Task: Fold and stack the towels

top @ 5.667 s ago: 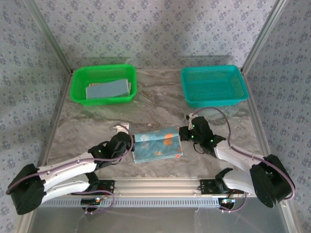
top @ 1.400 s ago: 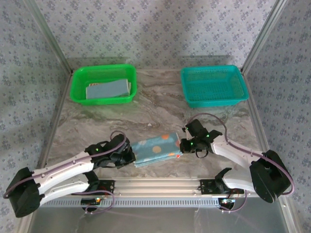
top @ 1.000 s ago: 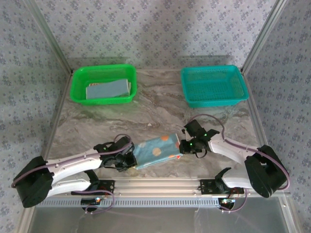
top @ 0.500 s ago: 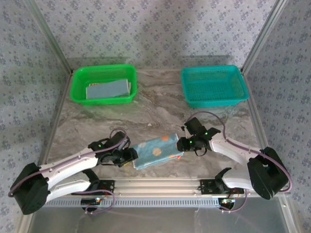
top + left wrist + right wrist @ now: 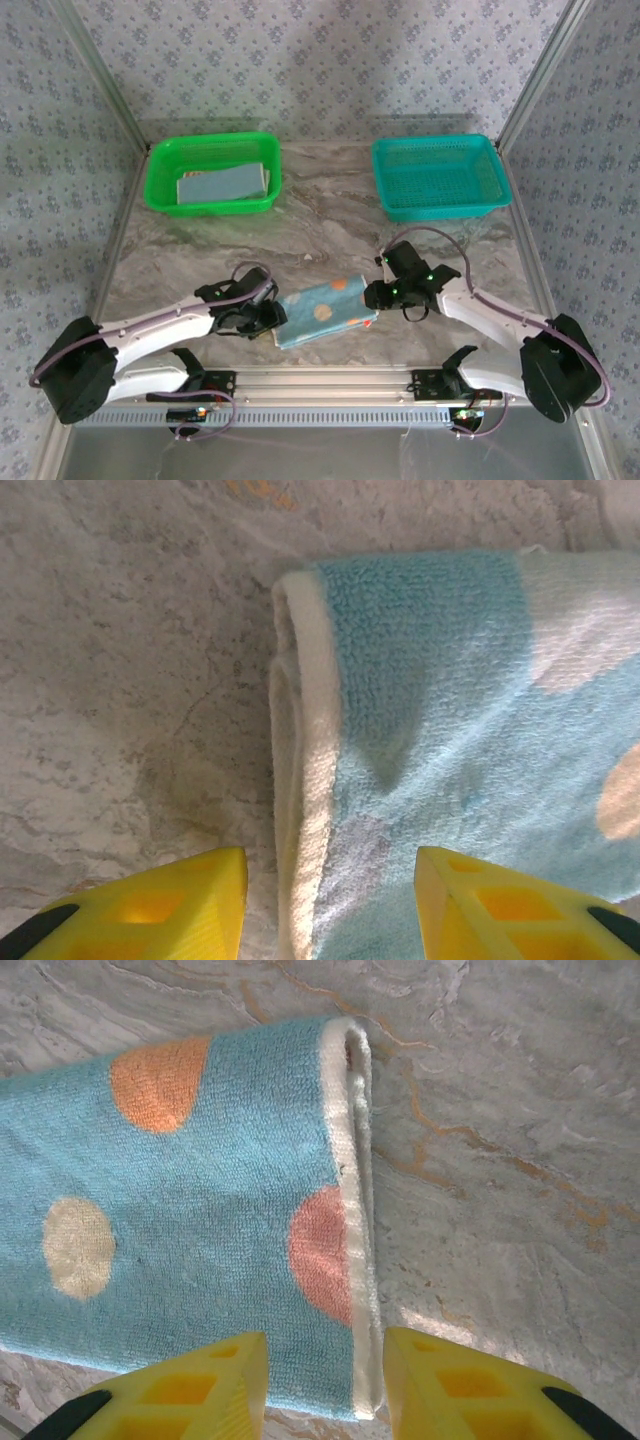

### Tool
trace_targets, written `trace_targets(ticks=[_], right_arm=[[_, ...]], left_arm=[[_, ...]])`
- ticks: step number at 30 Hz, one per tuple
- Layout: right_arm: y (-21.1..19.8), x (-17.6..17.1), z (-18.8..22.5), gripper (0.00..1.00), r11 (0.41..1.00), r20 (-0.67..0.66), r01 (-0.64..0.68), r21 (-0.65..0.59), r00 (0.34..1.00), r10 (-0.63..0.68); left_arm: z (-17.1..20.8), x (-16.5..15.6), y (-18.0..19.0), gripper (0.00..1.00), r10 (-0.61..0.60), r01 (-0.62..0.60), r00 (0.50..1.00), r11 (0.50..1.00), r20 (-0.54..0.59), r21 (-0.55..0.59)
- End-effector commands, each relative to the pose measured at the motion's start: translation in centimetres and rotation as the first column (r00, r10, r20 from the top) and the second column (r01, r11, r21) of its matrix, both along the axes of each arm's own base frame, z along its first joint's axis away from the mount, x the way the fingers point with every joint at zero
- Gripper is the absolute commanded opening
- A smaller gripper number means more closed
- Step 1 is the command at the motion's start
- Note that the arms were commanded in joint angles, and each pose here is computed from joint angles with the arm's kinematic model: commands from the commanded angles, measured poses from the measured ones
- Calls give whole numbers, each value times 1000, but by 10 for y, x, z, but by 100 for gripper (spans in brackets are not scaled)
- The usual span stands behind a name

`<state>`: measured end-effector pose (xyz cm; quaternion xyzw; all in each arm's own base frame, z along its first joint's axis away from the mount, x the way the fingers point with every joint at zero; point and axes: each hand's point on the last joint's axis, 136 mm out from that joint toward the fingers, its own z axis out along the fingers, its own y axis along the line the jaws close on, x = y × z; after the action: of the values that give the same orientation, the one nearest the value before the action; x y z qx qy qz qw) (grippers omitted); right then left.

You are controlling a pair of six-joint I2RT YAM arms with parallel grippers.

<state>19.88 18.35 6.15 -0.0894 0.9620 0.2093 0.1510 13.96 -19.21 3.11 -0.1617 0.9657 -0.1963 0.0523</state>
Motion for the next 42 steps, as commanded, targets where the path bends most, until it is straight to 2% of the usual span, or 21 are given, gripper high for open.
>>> trace_targets(ticks=[1,11,21,27,28,31,33,35,38,42], right_arm=[[-5,-3,0,37,1000,8,0,-9,1000,0],[-8,-9,-3,37,1000,0,-3,0,1000,3],[-8,-10,-1,37,1000,2,-14,8,1000,14],[-9,-8,0,37,1000,6,-13,14,1000,13],[-9,-8,0,37,1000,7,-12,14,1000,12],[-10,-5,3,37,1000,17,-5,19,1000,5],[-11,-3,7,40,1000,31,2,24,1000,-3],[-12,0,13,47,999,53,13,31,998,-15],[-14,7,23,52,998,86,39,51,995,-43],[-14,17,35,74,995,118,67,78,990,-76]], left_arm=[[4,4,-6,46,22,-22,1000,1000,7,11],[1,4,-10,46,32,-32,999,998,9,59],[-18,-8,5,48,63,-44,996,967,-69,250],[-24,-14,17,48,99,-71,992,953,-81,294],[-25,-14,16,47,94,-67,992,955,-81,290],[-28,-12,15,31,85,-59,993,954,-79,294],[-24,-9,15,12,70,-49,996,953,-60,298],[-15,-4,17,0,56,-43,998,948,-32,316],[2,1,25,0,21,-16,1000,931,-10,364],[34,14,29,0,-43,38,999,913,3,406]])
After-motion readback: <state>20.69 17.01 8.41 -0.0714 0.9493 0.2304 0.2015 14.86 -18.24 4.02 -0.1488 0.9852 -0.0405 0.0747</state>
